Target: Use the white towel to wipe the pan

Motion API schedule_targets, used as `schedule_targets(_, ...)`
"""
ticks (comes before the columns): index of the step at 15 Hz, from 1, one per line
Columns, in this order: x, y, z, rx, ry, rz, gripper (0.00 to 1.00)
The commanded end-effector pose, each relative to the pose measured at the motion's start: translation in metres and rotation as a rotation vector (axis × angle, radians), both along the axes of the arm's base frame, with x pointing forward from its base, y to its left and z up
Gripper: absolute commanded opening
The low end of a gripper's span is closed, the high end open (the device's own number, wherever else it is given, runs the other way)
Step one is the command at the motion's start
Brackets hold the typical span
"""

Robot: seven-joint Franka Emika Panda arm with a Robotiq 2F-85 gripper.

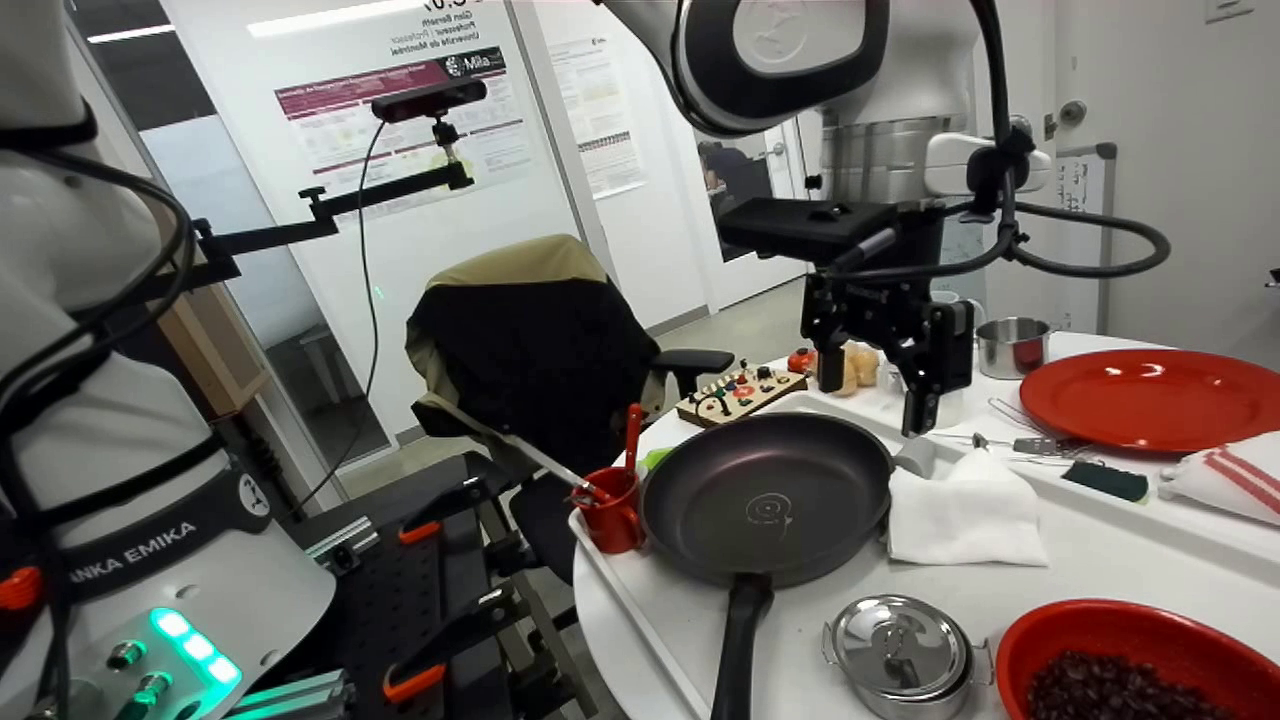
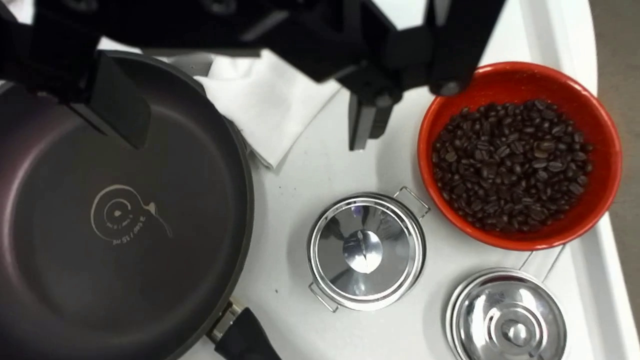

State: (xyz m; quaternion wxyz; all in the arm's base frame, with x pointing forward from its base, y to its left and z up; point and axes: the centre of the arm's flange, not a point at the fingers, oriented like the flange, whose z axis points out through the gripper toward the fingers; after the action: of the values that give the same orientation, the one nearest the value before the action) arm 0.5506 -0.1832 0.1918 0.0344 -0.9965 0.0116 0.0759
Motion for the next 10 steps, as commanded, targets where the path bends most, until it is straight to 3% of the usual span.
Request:
schedule_targets(1,0.029,0.004,-0.009,0.049,-0.050,-0.148,1.00)
schedule_targets(5,0.057,0.016,-0.025,0.128,-0.049,-0.281,1.00)
schedule_targets(10,0.088,0.012,-0.059,0.133,-0.034,-0.410,1.00)
